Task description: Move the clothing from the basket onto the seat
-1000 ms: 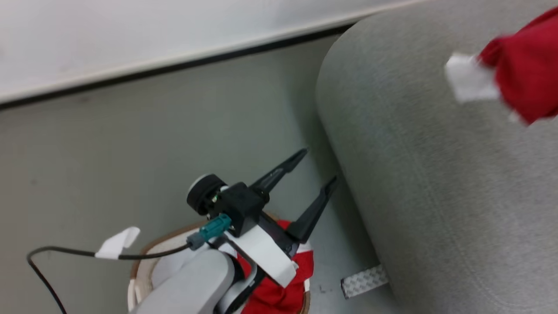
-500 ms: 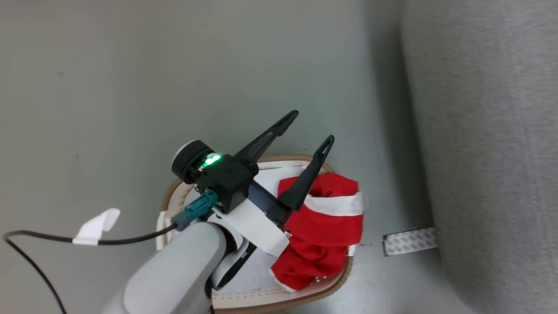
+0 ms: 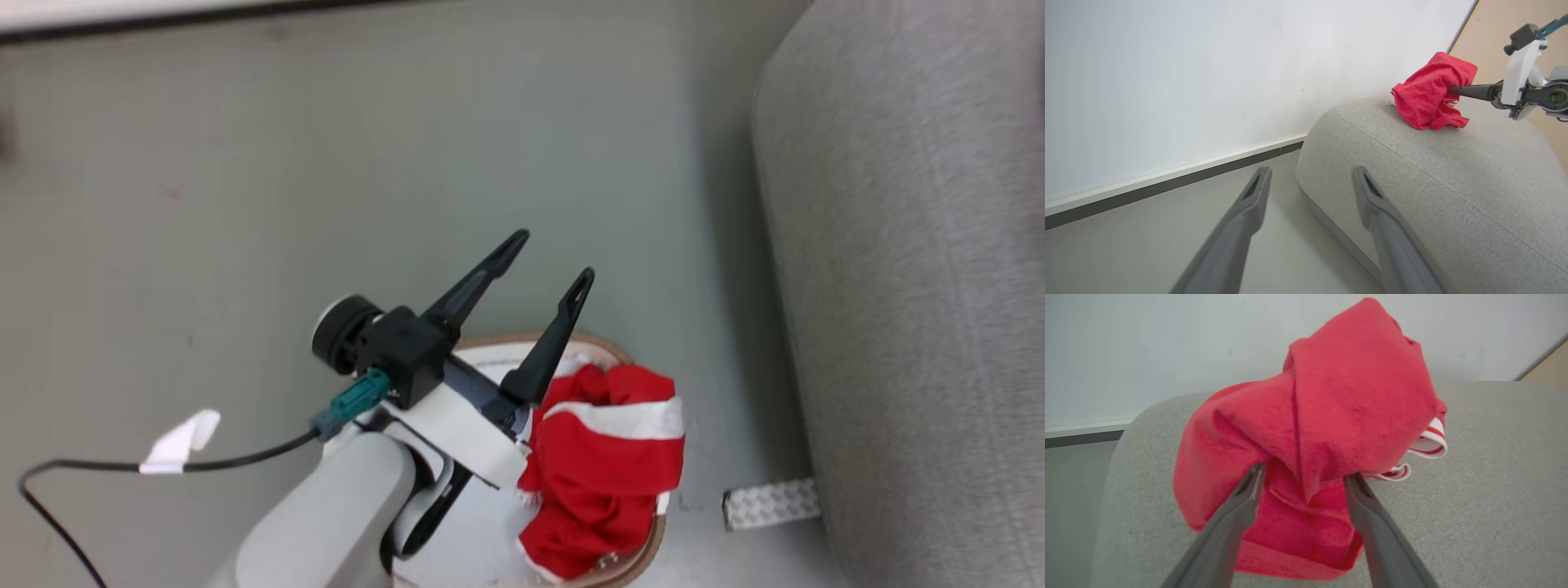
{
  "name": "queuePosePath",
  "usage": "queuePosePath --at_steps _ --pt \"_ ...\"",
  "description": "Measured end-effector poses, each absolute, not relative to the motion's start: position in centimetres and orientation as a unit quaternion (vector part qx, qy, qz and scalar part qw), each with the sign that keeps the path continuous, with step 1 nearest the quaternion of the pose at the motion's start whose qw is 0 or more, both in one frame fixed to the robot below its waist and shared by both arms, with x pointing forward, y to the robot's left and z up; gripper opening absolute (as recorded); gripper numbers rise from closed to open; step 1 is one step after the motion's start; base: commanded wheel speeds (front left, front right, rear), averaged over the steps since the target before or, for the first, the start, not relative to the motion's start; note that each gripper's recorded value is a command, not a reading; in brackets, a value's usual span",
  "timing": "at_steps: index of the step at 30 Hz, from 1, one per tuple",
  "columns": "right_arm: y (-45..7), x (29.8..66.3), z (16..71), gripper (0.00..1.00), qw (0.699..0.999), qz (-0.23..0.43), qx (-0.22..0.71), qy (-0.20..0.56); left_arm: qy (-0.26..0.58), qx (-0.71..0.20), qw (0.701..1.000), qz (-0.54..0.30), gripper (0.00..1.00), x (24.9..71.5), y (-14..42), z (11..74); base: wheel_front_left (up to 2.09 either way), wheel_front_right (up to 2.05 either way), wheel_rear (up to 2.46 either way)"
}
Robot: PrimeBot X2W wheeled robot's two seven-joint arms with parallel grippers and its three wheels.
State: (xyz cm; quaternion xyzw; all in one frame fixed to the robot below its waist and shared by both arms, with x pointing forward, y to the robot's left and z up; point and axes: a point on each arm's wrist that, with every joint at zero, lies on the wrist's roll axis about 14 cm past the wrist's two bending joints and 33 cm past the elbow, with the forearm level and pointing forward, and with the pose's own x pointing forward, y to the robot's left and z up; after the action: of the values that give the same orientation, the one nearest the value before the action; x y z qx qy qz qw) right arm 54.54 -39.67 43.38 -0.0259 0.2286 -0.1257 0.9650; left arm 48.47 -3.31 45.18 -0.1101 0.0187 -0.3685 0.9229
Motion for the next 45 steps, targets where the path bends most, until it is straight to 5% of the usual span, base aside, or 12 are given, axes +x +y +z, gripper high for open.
queuePosePath --at_steps 8,20,31,45 --pt "-37.5 51.6 50.8 1.0 0.984 -0.074 -0.055 0.149 -0.015 -0.098 0.937 -0.334 1.0 46.2 -1.3 49.7 0.0 0.0 0.0" --pt "-29.0 46.9 63.8 1.0 0.994 0.036 -0.008 -0.1 -0.095 -0.081 0.974 -0.189 1.0 43.2 8.1 57.0 0.0 0.0 0.0" --pt "-19.4 40.3 59.5 1.0 0.984 0.106 0.076 -0.12 -0.102 -0.088 0.99 -0.052 1.0 38.3 16.4 56.9 0.0 0.0 0.0" --pt "-15.0 35.7 54.1 1.0 0.982 0.107 0.132 -0.08 -0.075 -0.109 0.991 0.012 1.0 35.2 18.8 53.6 0.0 0.0 0.0"
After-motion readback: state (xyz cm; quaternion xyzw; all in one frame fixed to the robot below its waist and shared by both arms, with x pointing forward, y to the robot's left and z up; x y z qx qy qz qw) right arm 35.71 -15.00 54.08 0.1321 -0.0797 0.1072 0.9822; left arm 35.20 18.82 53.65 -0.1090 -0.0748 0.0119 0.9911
